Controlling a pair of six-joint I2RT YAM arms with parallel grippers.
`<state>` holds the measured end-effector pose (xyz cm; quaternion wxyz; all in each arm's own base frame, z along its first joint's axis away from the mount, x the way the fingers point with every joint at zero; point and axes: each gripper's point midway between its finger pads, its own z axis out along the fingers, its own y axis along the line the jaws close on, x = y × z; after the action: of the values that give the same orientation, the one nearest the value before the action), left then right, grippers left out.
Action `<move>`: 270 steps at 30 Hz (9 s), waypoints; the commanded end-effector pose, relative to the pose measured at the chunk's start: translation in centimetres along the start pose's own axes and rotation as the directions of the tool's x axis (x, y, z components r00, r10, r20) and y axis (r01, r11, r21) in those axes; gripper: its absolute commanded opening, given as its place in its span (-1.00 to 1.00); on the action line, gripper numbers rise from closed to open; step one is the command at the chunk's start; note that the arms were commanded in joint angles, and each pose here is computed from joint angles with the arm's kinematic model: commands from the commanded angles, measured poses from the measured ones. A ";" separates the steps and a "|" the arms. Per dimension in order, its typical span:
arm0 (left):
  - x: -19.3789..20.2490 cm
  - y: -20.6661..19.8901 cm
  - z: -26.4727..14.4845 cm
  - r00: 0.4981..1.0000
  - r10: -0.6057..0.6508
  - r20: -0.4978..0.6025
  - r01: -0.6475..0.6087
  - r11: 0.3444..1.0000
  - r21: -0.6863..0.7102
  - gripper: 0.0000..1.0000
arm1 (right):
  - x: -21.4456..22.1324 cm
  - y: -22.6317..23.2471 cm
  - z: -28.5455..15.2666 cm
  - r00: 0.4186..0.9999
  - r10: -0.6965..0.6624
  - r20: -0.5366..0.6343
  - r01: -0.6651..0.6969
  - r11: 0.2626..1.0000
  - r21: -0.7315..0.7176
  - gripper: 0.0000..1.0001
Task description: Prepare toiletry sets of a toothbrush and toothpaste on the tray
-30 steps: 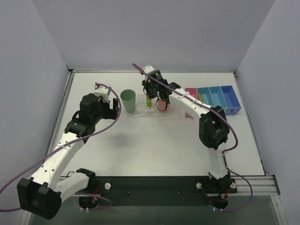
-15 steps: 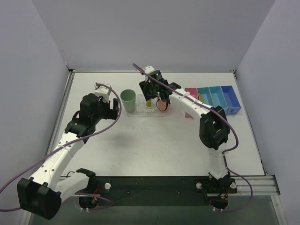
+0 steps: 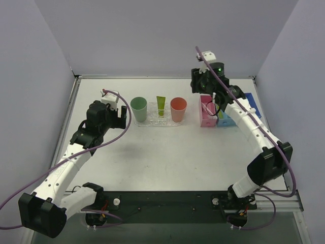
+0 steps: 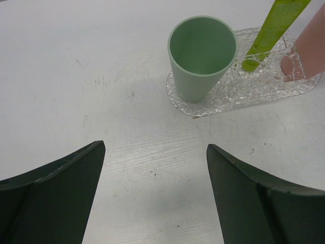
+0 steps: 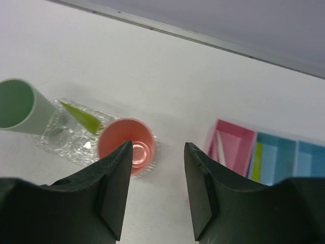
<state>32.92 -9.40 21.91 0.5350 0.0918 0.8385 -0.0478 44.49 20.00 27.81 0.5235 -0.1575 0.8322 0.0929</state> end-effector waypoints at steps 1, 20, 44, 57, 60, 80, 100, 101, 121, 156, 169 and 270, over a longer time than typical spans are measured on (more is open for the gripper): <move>-2.0 0.7 0.1 0.997 0.004 0.072 -0.002 1.000 -0.029 0.84 | 4.3 -7.8 -1.8 0.988 0.130 -0.088 -0.117 0.983 0.140 -0.23; -0.8 0.5 1.3 0.999 0.010 0.033 -0.010 1.000 -0.017 0.84 | 19.8 -19.1 2.0 0.849 0.236 -0.473 -0.147 0.965 0.218 -0.72; -0.7 0.7 1.4 1.000 0.013 0.029 -0.012 1.000 -0.022 0.84 | 25.4 -18.9 5.8 0.769 0.183 -0.613 -0.084 0.979 0.187 -0.17; -0.9 0.8 1.1 0.999 0.013 0.038 -0.012 1.000 -0.026 0.84 | 28.2 -19.4 4.9 0.676 0.177 -0.715 -0.040 0.978 0.205 -0.45; -1.0 0.8 1.0 0.999 0.013 0.041 -0.012 1.000 -0.028 0.84 | 28.3 -19.1 4.9 0.670 0.174 -0.722 -0.051 0.981 0.189 -0.61; -1.6 1.1 0.3 0.998 0.010 0.065 -0.007 0.999 -0.039 0.84 | 15.2 -19.1 1.3 0.877 0.199 -0.437 -0.104 0.967 0.231 -1.00; -2.0 -1.0 0.2 0.996 -0.024 0.083 0.018 0.997 0.073 0.84 | 15.0 -17.3 -1.5 0.883 0.186 -0.430 -0.111 0.975 0.193 -0.94; -2.0 -1.1 0.2 0.996 -0.024 0.083 0.017 0.997 0.077 0.83 | 15.4 -17.0 -1.2 0.877 0.186 -0.443 -0.119 0.977 0.175 -0.85; -1.7 -0.7 0.4 0.997 -0.014 0.070 0.010 0.998 0.057 0.83 | 20.8 -18.0 3.7 0.797 0.240 -0.554 -0.152 0.968 0.201 -0.61; -1.7 -0.6 0.2 0.997 -0.015 0.070 0.011 0.999 0.053 0.83 | 21.7 -18.9 4.8 0.791 0.255 -0.555 -0.158 0.963 0.218 -0.39; -1.7 -0.5 0.2 0.997 -0.014 0.071 0.010 0.999 0.048 0.83 | 26.2 -19.8 5.2 0.707 0.254 -0.660 -0.106 0.961 0.257 -0.20; -3.0 -18.5 -5.6 0.983 -0.169 -0.067 0.148 0.531 0.834 0.82 | 11.9 12.8 -13.1 0.967 -0.233 -0.104 0.145 0.837 -0.527 -1.00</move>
<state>25.32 -26.21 24.30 0.4277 0.2629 0.7431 -0.4425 24.38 23.54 19.40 0.3659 -0.3540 0.8345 0.2108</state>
